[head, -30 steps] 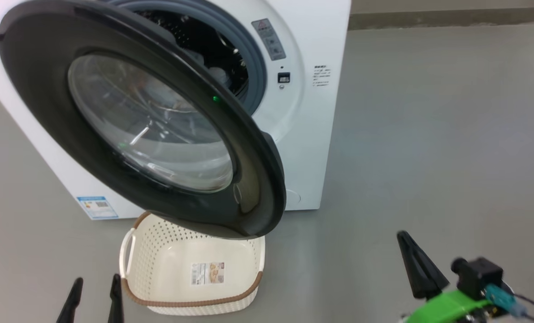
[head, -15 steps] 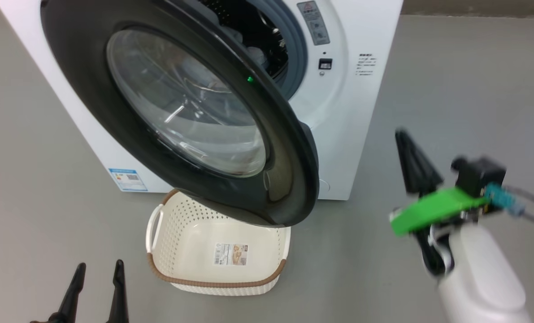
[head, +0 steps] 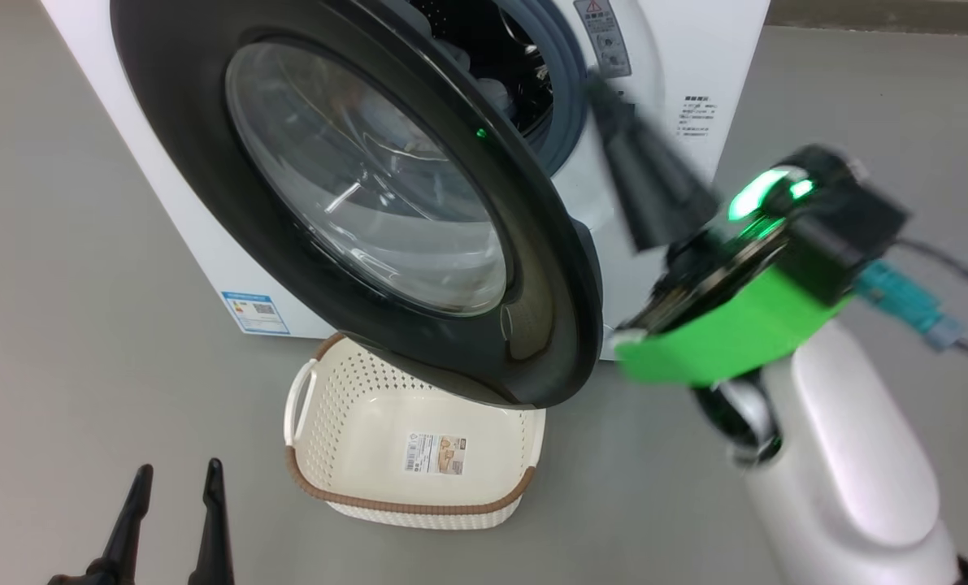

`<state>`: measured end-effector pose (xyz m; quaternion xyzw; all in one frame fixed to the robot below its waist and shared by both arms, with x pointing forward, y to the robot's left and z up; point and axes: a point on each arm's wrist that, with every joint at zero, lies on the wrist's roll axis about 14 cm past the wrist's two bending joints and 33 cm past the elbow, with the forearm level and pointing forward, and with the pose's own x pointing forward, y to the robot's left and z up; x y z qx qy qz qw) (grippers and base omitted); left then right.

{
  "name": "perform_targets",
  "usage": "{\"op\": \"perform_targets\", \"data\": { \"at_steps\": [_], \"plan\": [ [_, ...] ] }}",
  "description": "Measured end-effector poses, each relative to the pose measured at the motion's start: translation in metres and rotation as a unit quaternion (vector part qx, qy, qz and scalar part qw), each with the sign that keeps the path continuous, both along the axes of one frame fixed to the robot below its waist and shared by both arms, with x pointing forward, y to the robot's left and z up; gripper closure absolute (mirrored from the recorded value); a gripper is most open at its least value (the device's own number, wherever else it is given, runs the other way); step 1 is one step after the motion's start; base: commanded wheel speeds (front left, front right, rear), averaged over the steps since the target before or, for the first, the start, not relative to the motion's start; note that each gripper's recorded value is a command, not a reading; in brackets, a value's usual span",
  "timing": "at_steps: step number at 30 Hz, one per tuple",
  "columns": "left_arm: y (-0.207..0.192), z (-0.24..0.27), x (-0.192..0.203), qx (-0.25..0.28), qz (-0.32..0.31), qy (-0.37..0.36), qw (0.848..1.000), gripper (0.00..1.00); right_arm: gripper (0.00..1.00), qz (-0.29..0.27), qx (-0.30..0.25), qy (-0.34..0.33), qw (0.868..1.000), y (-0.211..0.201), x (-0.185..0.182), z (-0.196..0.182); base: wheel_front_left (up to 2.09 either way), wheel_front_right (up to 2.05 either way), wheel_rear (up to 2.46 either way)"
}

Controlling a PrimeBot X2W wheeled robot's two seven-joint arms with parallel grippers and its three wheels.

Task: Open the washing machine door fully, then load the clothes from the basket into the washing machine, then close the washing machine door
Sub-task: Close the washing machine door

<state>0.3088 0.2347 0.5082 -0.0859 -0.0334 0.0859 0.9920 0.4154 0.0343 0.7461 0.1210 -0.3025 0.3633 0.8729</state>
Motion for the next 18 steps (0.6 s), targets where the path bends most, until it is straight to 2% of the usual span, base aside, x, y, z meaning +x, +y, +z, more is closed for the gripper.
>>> {"op": "perform_targets", "data": {
  "at_steps": [3, 6, 8, 10, 18],
  "plan": [
    [0.001, 0.001, -0.001, 0.002, 0.002, -0.001, 1.000, 0.00, 1.00, 0.029, -0.045, 0.056, 0.997, 0.020, -0.009, -0.035, 0.00, 0.00, 0.00],
    [0.001, 0.000, -0.001, 0.001, 0.004, -0.001, 1.000, 0.00, 1.00, 0.045, -0.094, 0.123, 0.987, 0.034, -0.014, -0.080, 0.00, 0.00, 0.00],
    [0.001, 0.000, -0.001, 0.000, 0.004, 0.000, 1.000, 0.00, 1.00, 0.052, -0.103, 0.142, 0.983, 0.037, -0.015, -0.093, 0.00, 0.00, 0.00],
    [0.000, -0.002, 0.000, 0.000, 0.004, 0.003, 1.000, 0.00, 1.00, 0.065, -0.123, 0.179, 0.974, 0.045, -0.015, -0.119, 0.00, 0.00, 0.00],
    [0.000, -0.002, 0.006, 0.004, 0.002, 0.004, 1.000, 0.00, 1.00, 0.069, -0.143, 0.200, 0.967, 0.053, -0.007, -0.141, 0.00, 0.00, 0.00]
  ]
}}
